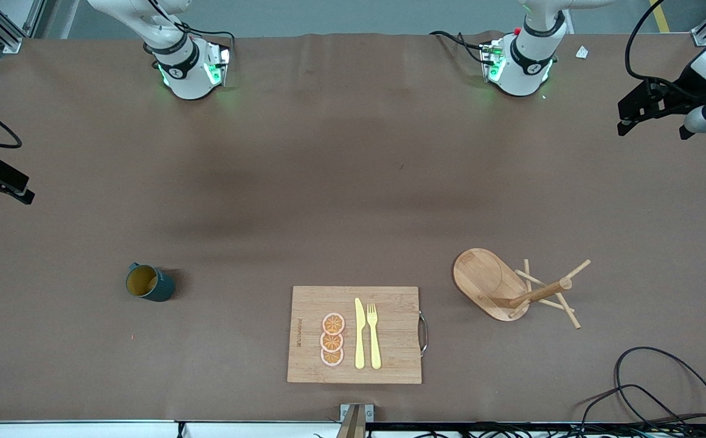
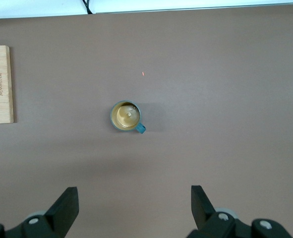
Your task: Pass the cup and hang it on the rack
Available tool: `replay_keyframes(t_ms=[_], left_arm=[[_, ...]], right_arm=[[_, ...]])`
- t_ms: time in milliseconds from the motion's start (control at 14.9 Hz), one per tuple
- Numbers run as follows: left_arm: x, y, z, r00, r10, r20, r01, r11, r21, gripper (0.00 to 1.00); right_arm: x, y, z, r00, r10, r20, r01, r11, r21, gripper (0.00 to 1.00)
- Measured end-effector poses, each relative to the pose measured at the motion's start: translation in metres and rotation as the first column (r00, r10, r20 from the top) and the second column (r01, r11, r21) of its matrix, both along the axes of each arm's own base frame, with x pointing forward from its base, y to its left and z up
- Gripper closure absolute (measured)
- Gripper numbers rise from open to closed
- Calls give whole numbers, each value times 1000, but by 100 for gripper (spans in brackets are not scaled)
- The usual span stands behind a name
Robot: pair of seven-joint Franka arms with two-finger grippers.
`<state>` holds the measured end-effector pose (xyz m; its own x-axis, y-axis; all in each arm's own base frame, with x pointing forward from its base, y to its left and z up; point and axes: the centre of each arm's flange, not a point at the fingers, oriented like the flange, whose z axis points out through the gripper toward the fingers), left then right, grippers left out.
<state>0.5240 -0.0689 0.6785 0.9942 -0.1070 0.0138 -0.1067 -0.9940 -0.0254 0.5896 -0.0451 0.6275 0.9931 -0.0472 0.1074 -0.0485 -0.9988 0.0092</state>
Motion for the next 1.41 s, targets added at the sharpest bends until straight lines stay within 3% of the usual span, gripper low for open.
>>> replay_keyframes(t_ms=[874, 1142, 1411], left_arm=[[1, -3, 4, 1000, -6, 9, 6, 1000, -2, 0], [1, -3, 5, 1000, -6, 11, 6, 1000, -2, 0], [4, -3, 1, 1000, -7, 4, 7, 1000, -2, 0]], right_arm=[[4, 6, -8, 1000, 4, -15, -4, 1000, 22, 0], [28, 40, -62, 994, 60, -94, -58, 998, 27, 0], [65, 55, -163, 980, 79, -185, -76, 997, 26, 0]])
